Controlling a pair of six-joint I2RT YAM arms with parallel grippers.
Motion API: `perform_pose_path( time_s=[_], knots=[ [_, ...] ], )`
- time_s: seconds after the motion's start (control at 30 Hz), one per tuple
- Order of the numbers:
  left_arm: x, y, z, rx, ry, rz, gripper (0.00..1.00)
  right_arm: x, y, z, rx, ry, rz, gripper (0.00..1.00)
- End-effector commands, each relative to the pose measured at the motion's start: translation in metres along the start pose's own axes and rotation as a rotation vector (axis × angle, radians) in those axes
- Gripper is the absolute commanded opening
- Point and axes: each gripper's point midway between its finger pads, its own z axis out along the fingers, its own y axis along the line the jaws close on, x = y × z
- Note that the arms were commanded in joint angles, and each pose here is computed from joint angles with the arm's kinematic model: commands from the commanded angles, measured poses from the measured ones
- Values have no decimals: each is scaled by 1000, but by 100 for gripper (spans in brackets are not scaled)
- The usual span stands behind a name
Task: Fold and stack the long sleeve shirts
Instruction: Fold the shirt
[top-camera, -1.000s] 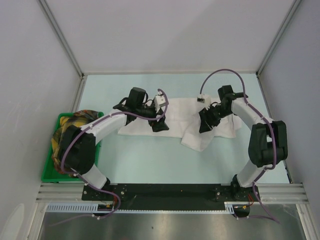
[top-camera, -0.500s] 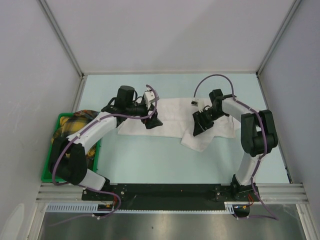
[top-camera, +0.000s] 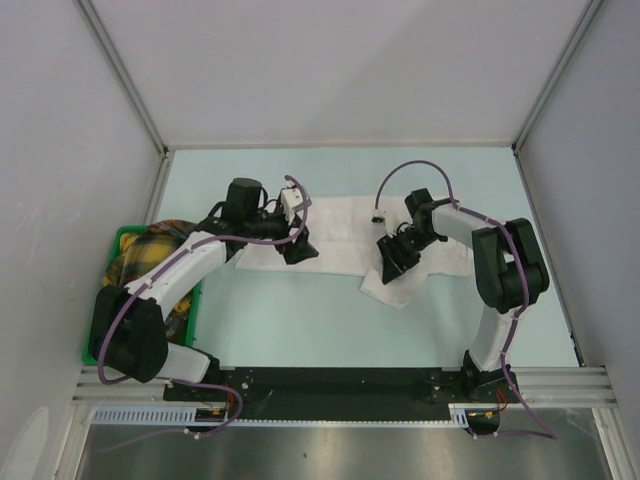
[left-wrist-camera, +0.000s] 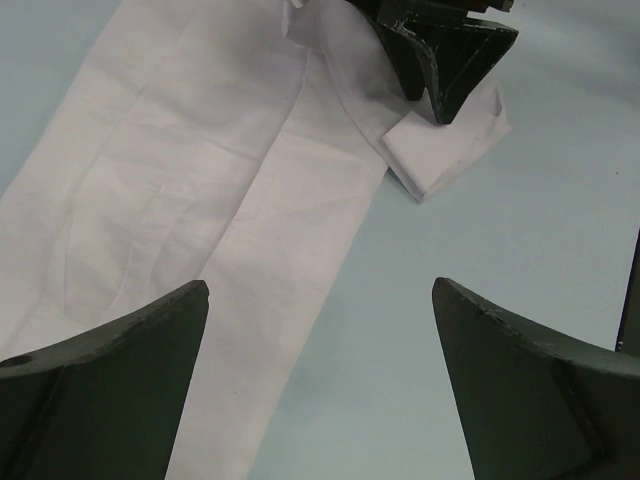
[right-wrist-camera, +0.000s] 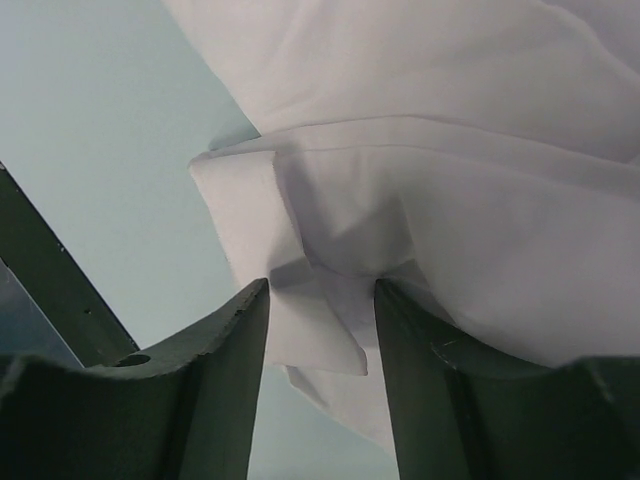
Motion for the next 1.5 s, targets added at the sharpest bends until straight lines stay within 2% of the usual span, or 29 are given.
perform_pose_path(
  time_s=[0.0, 0.07, 0.17, 0.2, 0.3, 0.57, 0.9, 1.0, 1.13, 1.2, 1.47],
  knots=[
    [-5, -5, -10, -8, -25, 14, 99, -6, 13, -1, -8, -14, -48, 46],
    [-4, -4, -12, -12, -23, 8, 99, -4, 16, 2, -20, -5, -50, 41],
    [-5, 0, -15, -24, -28, 2, 99, -8, 23, -2, -38, -11, -50, 24],
    [-4, 0, -16, -25, -28, 2, 99, -10, 24, -5, -42, -19, -51, 14],
    [-1, 2, -21, -34, -24, -1, 100, -23, 29, -22, -33, -52, -57, 0],
    [-2, 4, -34, -59, -30, 7, 99, -71, 30, -97, 56, -129, -147, 0],
    [-7, 32, -59, -194, -52, -14, 99, -191, -71, -251, 543, -304, -434, 0],
    [-3, 42, -64, -239, -45, -23, 99, -219, -91, -270, 660, -321, -551, 0],
    [2, 46, -67, -270, -32, -40, 99, -252, -112, -276, 800, -340, -739, 0],
    [4, 47, -69, -289, -31, -40, 100, -257, -117, -270, 841, -340, -768, 0],
    [13, 51, -80, -382, -37, -77, 99, -333, -113, -317, 1105, -560, -885, 0]
  ],
)
